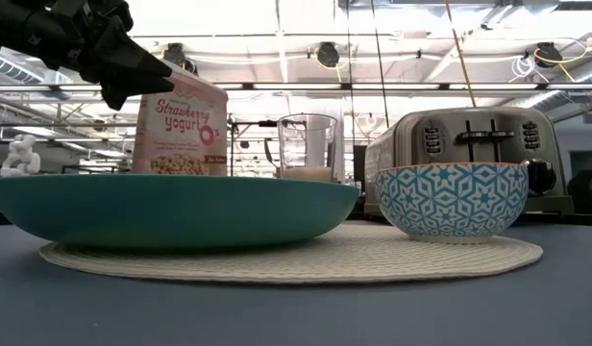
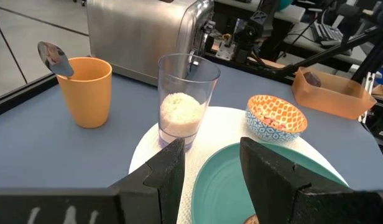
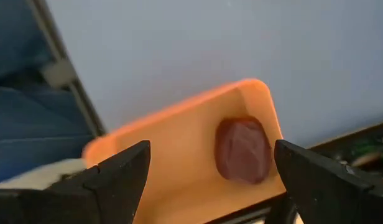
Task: Arrange a breakfast setting
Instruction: Put the red apple on the green plate
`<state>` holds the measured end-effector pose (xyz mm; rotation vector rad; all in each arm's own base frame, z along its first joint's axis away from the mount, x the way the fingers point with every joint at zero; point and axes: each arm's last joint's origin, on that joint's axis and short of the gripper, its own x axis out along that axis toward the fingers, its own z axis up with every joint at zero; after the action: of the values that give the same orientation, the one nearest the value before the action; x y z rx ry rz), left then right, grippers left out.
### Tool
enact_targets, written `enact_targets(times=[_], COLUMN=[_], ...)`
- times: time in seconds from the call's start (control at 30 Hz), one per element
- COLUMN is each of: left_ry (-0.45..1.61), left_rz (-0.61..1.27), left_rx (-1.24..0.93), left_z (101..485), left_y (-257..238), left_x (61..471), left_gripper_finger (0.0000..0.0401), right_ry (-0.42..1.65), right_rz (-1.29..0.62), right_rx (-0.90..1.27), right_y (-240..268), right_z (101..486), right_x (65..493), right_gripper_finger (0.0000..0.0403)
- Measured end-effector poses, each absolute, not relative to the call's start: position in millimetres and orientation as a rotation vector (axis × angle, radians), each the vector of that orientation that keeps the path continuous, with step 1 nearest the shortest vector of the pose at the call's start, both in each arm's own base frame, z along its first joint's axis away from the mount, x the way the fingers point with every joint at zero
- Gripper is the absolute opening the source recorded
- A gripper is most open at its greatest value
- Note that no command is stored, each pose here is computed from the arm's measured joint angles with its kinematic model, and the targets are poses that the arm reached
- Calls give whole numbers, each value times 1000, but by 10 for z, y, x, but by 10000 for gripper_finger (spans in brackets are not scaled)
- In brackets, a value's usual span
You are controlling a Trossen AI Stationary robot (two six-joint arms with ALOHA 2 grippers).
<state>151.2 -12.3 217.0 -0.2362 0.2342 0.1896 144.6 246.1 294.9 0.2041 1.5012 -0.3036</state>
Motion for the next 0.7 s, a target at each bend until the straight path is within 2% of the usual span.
enact_targets(times=[0.33, 0.7], left_ry=[235, 235], left_rz=[189, 187], left_rx=[-232, -213], left_z=[2170, 2171], left_y=[-122, -123], left_x=[1512, 1512], left_gripper_finger=[159, 159], right_ry=[1571, 1588], right_rz=[-393, -544], right_rx=[-80, -219], right_y=[2685, 2693], right_z=[2623, 2174], right_x=[1244, 1132], right_gripper_finger=[334, 334])
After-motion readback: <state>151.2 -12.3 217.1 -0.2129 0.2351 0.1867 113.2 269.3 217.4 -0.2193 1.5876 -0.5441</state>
